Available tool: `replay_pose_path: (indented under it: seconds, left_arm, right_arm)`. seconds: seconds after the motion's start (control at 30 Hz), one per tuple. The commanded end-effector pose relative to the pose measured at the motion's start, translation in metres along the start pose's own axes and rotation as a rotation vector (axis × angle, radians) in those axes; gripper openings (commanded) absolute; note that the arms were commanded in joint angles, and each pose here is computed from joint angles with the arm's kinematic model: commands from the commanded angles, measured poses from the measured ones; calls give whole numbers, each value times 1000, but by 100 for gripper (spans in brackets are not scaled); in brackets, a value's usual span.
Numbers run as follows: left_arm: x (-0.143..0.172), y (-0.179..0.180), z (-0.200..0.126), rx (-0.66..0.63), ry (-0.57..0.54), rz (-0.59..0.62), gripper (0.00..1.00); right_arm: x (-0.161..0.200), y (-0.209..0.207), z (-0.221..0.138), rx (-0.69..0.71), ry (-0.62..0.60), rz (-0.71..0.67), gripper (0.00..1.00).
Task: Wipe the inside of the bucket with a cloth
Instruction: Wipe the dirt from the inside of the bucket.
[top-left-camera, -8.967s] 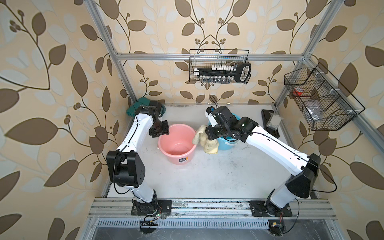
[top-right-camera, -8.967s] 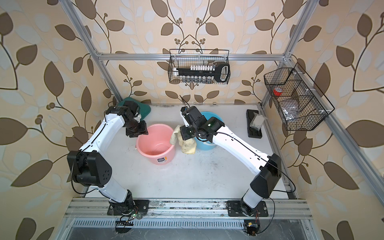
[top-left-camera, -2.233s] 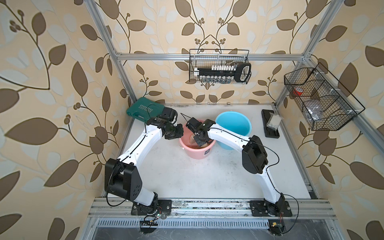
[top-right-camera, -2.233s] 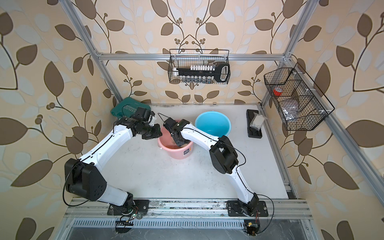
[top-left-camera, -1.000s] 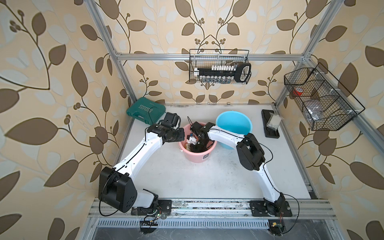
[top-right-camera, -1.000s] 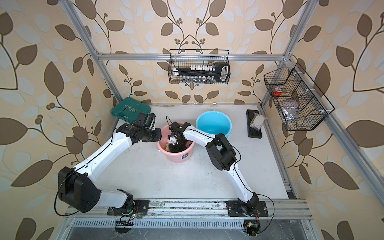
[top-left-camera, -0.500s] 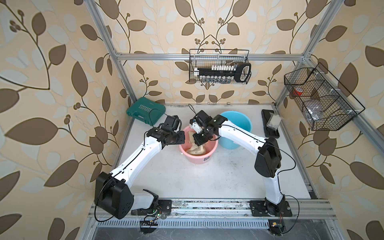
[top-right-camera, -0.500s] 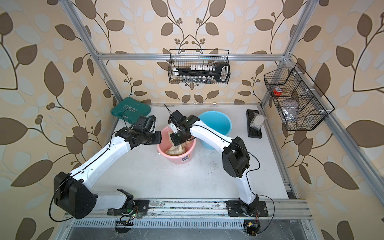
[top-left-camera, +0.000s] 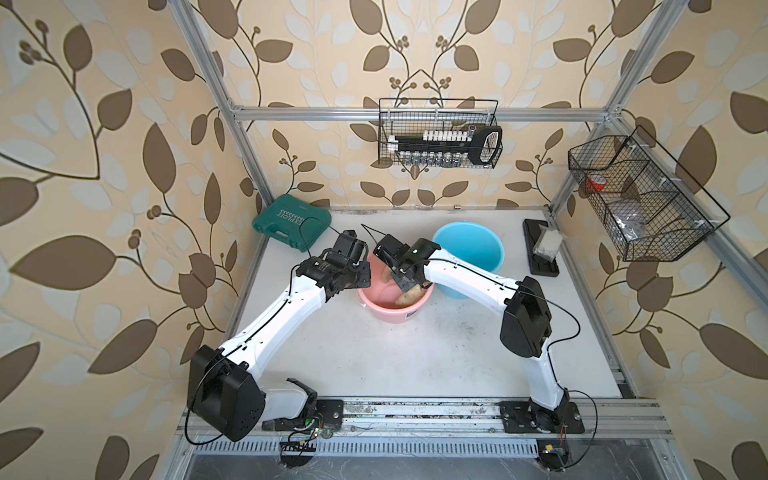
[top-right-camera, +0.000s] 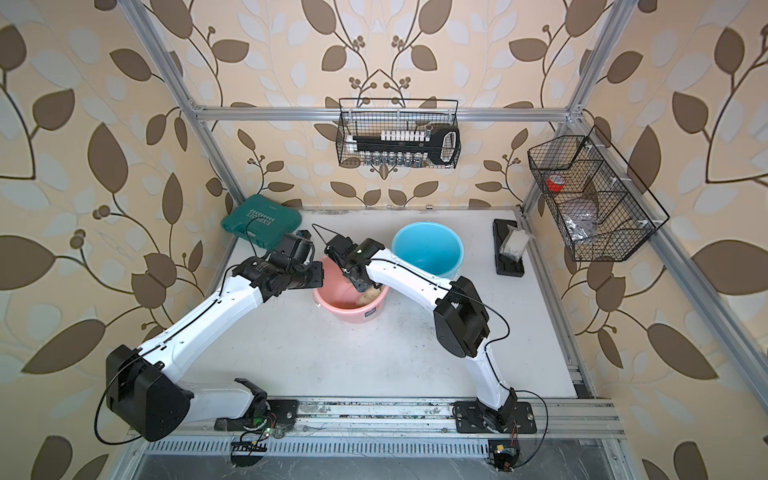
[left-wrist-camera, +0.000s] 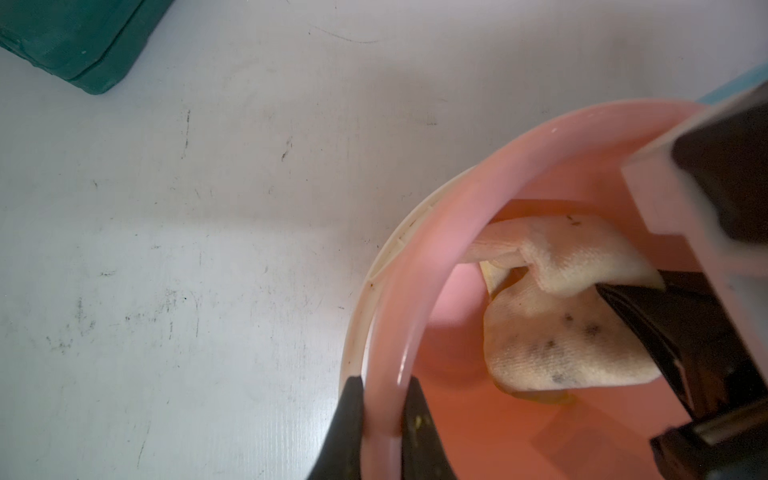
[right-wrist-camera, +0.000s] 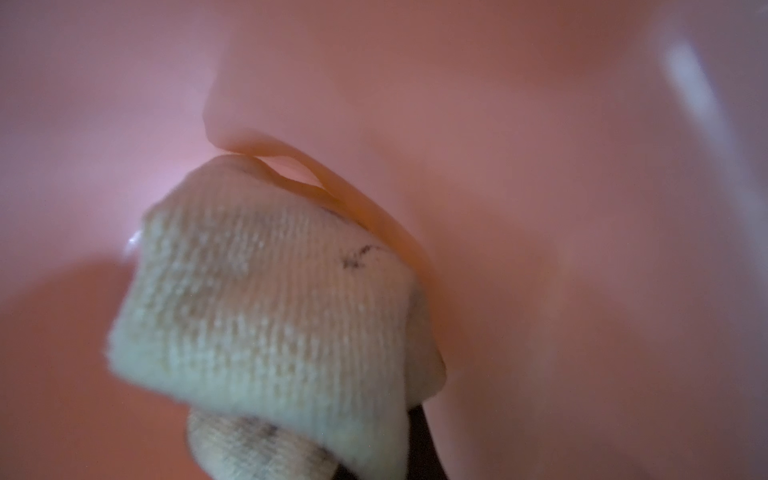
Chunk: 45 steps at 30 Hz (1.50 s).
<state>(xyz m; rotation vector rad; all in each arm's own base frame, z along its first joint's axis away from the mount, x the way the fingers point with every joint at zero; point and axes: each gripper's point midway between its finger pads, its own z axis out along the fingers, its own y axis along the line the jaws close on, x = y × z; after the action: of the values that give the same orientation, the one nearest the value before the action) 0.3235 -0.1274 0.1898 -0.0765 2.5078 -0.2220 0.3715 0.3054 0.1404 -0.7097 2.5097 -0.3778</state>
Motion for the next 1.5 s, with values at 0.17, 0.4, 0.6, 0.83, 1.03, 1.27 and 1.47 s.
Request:
replay_pose_path:
  seconds: [0.17,0.4,0.6,0.83,1.03,1.27,1.47]
  left_arm:
    - [-9,-2,-6,-3,-63,-18,0]
    - [0,1,-7,1,-55,-12,0]
    - [6,-3,-7,38,-45,-31,0]
    - [12,-5,-2,49,-26,-39,0]
    - [16,-3,1,40,-12,-43,0]
    - [19,-2,6,28,6,-47,0]
    - [19,-3,6,24,7,-43,0]
  right_arm:
    - [16,5,34,98,99,-100,0]
    - [18,14,61,102,156,-101,0]
    - [28,18,86,14,237,10,0]
    - [57,50,118,-120,377,70,0]
    - [71,96,125,-307,463,104,0]
    - [44,144,84,-638,408,128,0]
    - [18,169,46,-854,324,116,0]
